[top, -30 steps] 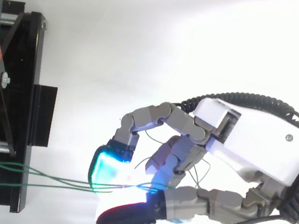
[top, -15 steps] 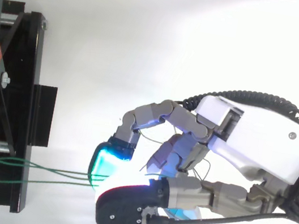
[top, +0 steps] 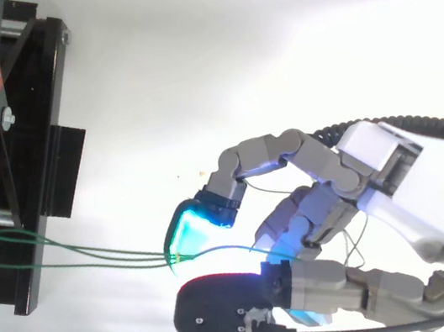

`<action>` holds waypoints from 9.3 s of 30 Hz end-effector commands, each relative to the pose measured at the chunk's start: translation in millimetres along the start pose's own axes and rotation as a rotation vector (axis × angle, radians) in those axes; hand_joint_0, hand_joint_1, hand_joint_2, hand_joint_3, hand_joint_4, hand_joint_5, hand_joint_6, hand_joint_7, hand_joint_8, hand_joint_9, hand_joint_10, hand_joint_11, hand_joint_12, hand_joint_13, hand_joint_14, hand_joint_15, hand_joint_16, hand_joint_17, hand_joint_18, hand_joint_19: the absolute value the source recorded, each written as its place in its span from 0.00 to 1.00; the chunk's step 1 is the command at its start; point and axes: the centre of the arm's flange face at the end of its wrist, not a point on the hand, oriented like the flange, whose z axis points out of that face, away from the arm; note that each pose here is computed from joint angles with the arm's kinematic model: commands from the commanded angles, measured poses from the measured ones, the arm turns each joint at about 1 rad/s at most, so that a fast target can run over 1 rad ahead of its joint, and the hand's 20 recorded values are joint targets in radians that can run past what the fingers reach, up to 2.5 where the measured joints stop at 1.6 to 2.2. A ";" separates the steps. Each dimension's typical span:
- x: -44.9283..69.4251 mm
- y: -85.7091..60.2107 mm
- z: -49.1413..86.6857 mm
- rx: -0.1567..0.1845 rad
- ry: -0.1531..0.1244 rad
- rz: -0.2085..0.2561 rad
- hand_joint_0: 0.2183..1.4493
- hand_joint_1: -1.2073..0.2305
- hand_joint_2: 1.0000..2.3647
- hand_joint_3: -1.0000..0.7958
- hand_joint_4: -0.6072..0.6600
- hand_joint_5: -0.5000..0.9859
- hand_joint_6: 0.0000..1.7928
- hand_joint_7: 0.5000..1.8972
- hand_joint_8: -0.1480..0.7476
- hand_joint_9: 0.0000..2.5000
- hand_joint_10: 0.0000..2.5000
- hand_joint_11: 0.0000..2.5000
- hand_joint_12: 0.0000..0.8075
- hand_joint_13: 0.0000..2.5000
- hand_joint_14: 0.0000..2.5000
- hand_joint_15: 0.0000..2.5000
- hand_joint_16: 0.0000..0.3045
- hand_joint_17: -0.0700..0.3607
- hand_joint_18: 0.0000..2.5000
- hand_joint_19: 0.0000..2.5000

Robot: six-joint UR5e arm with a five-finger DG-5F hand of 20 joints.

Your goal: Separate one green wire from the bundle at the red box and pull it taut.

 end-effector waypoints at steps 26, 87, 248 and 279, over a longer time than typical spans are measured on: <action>9.7 -10.0 26.2 -0.062 0.021 -0.020 0.27 0.39 0.01 0.34 0.55 0.23 0.51 0.35 0.43 0.59 0.06 0.64 0.41 0.56 0.01 0.56 0.17 0.44 0.31 0.27; 5.9 -6.4 42.5 -0.069 0.009 -0.045 0.37 0.24 0.01 0.39 0.49 0.23 0.52 0.40 0.44 0.57 0.00 0.65 0.41 0.54 0.01 0.54 0.16 0.42 0.30 0.25; 0.3 -8.4 43.6 -0.051 0.006 -0.049 0.30 0.42 0.01 0.35 0.54 0.24 0.47 0.38 0.42 0.57 0.01 0.57 0.41 0.53 0.01 0.51 0.16 0.42 0.29 0.27; 0.1 -7.3 43.2 -0.054 0.006 -0.047 0.27 0.32 0.00 0.28 0.55 0.25 0.48 0.44 0.41 0.60 0.01 0.56 0.41 0.54 0.01 0.49 0.16 0.42 0.30 0.26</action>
